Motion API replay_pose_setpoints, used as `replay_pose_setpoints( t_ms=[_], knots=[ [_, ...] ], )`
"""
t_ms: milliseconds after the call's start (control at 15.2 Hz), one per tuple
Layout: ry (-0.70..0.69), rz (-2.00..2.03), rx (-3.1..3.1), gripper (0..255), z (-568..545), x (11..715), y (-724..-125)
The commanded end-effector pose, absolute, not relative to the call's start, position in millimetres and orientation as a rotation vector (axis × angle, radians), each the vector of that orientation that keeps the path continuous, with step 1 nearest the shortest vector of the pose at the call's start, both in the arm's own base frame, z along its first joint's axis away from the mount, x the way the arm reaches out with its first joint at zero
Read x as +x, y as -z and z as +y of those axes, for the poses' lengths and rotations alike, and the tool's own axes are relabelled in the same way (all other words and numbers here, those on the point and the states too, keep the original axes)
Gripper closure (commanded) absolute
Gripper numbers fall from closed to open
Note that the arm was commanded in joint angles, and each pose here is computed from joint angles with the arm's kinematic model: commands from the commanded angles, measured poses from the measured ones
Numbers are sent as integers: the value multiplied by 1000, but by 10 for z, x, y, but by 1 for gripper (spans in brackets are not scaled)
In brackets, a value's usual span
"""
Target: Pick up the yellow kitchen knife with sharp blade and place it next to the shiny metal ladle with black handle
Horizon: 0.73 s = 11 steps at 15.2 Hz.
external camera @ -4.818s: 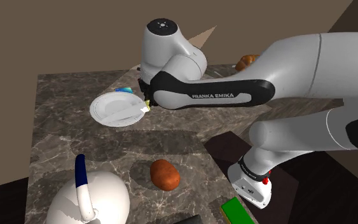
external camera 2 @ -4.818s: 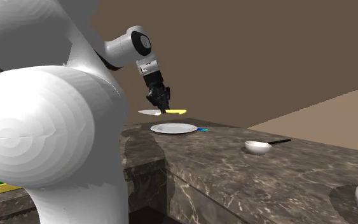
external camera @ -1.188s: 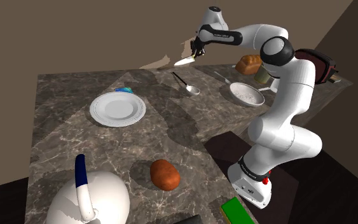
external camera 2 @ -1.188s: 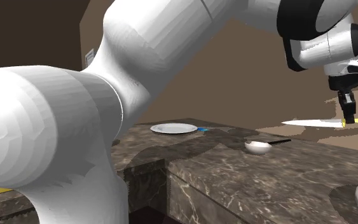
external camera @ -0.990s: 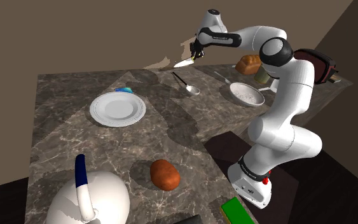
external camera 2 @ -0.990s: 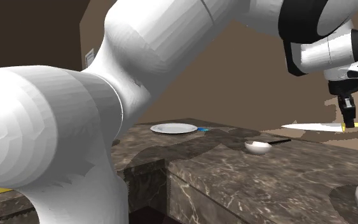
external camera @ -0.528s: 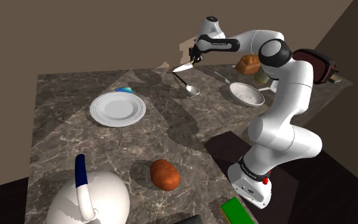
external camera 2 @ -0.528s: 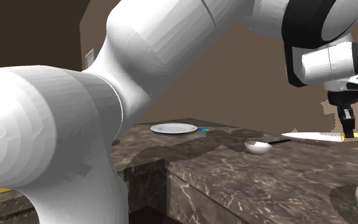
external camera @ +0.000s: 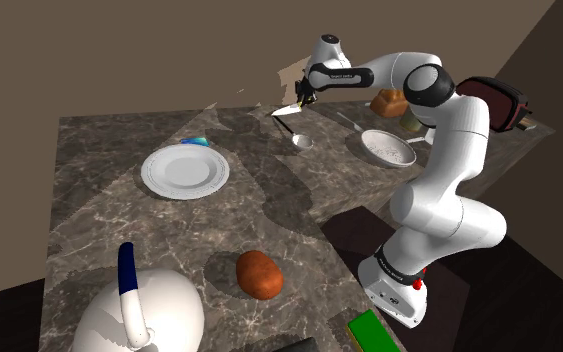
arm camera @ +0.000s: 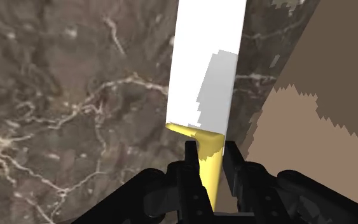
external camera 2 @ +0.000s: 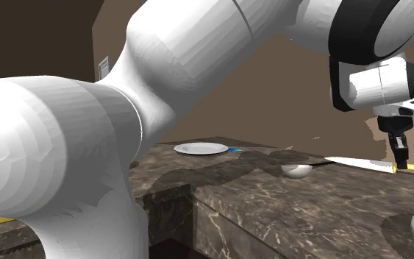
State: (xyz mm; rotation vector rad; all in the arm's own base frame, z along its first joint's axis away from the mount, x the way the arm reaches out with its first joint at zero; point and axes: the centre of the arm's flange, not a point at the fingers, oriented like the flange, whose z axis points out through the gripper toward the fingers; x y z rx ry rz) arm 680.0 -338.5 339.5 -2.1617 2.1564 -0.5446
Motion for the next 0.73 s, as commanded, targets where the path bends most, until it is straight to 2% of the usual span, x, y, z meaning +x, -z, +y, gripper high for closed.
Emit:
replay_pose_setpoints(
  t_ms=[0, 198, 264, 660],
  knots=[
    [545, 2156, -2162, 255, -3385, 6799, -3391],
    [545, 2156, -2162, 255, -3385, 6799, -3391],
    [545, 2156, -2162, 0, -3385, 6799, -3390],
    [545, 2156, -2162, 0, -3357, 6763, -3514]
  ],
)
